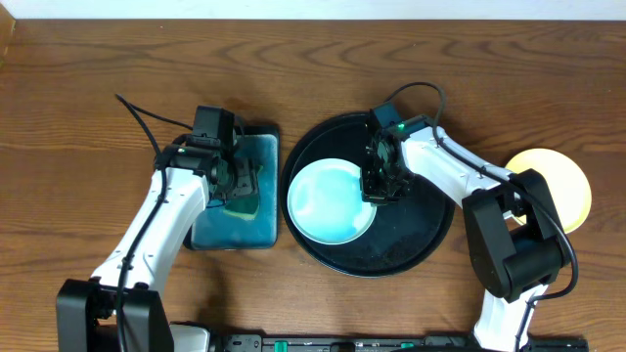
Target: Clean dirty plates on tray and stack at the side
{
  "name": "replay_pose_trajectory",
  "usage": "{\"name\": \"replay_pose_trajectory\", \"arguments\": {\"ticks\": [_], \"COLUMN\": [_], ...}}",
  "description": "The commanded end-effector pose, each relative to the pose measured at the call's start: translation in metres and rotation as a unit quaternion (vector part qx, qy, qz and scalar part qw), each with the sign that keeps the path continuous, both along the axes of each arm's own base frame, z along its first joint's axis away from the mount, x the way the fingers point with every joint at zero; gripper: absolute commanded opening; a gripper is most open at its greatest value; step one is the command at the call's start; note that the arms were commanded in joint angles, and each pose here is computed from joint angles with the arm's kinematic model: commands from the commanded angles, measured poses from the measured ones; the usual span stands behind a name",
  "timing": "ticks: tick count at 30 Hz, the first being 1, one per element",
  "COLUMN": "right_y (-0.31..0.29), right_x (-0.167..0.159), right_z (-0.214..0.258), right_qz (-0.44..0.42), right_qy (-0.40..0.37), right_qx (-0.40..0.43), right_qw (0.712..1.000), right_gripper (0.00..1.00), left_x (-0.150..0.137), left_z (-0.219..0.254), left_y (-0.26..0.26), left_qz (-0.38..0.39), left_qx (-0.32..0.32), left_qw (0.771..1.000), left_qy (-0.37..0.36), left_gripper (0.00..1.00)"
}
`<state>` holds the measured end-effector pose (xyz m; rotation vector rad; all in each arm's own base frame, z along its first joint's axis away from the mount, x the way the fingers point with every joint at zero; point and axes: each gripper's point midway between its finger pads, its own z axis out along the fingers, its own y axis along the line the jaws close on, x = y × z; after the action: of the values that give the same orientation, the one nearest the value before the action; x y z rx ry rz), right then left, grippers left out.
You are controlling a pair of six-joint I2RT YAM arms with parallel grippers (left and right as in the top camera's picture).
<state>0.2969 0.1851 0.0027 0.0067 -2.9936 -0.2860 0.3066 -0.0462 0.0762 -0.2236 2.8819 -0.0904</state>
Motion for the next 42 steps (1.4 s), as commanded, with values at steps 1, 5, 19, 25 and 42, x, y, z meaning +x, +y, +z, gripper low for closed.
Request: {"name": "replay_pose_trajectory", "arguments": {"ticks": [1, 5, 19, 25, 42], "right_y": [-0.02, -0.019, -0.04, -0.065, -0.128], "right_x": [-0.001, -0.001, 0.024, 0.04, 0.048], "right_z": [-0.013, -0.013, 0.02, 0.049, 0.123], "right_qz": [-0.001, 0.003, 0.006, -0.006, -0.024], "right_qy": [0.004, 0.003, -0.038, -0.09, -0.218], "right_qx": [-0.038, -0.036, 0.034, 0.03, -0.126], "right_qw": [0.999, 0.999, 0.999, 0.996, 0.967], "right_gripper": [0.01, 0.01, 0.01, 0.01, 0.01], "left_x": [-0.004, -0.005, -0.006, -0.006, -0.006], "left_z": [-0.002, -0.003, -0.004, -0.004, -0.004], "left_y": [0.003, 0.004, 0.004, 0.004, 0.004], "left_qz": [0.002, 0.002, 0.002, 0.002, 0.002], "left_qx": [0.008, 0.008, 0.009, 0.009, 0.009], "left_qw": [1.0, 1.0, 1.0, 1.0, 1.0], "left_qy": [0.009, 0.013, 0.014, 0.015, 0.014], "left_gripper": [0.71, 0.71, 0.71, 0.71, 0.71]}}
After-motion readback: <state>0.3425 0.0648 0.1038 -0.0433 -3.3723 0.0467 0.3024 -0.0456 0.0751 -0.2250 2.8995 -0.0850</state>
